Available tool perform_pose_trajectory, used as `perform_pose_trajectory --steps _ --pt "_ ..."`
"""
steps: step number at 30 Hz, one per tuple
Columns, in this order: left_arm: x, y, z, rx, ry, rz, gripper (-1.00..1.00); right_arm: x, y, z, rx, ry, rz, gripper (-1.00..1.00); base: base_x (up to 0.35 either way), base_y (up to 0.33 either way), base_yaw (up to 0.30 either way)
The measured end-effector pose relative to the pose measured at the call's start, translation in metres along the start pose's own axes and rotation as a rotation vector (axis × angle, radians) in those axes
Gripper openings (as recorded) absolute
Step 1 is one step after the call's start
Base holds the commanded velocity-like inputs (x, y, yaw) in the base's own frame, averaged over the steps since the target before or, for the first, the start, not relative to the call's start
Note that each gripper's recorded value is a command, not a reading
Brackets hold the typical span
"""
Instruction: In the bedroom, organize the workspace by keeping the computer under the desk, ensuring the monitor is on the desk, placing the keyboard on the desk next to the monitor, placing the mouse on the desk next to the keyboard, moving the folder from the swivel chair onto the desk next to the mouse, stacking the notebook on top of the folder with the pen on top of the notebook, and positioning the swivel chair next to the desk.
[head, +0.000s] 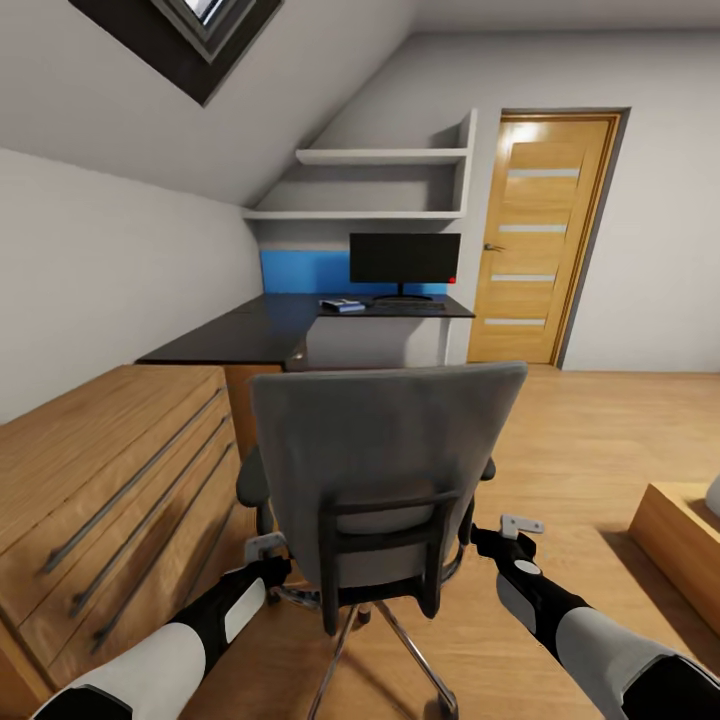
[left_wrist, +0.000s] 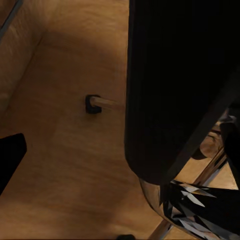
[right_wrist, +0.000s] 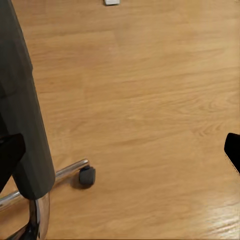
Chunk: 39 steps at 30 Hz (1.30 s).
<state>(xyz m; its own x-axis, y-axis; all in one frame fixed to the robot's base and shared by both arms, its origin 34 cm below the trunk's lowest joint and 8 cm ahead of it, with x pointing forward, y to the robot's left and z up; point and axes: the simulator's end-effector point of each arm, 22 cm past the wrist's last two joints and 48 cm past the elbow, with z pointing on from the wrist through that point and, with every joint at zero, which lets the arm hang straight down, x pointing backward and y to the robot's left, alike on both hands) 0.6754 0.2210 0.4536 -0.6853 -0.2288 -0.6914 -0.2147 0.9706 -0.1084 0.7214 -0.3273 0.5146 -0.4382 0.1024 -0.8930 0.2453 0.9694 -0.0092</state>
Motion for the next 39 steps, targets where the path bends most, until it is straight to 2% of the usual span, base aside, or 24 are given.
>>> perform_pose_trajectory --steps 11,31,39 --pt "-0.0031 -0.0005 -0.0023 0.001 -0.006 -0.003 1.00 -0.0038 0.0005 -0.0018 -0.002 -0.007 0.001 1.00 0.303 -0.166 -0.118" --pt "-0.0057 -0.0009 -0.0030 0.005 -0.012 0.000 1.00 -0.0046 -0.0008 -0.0023 0.001 -0.008 0.002 1.00 0.300 0.006 -0.006" --pt "-0.0056 -0.0010 -0.0024 0.006 -0.011 -0.001 1.00 -0.0047 0.0002 -0.0017 -0.001 -0.010 -0.003 1.00 -0.043 0.000 0.000"
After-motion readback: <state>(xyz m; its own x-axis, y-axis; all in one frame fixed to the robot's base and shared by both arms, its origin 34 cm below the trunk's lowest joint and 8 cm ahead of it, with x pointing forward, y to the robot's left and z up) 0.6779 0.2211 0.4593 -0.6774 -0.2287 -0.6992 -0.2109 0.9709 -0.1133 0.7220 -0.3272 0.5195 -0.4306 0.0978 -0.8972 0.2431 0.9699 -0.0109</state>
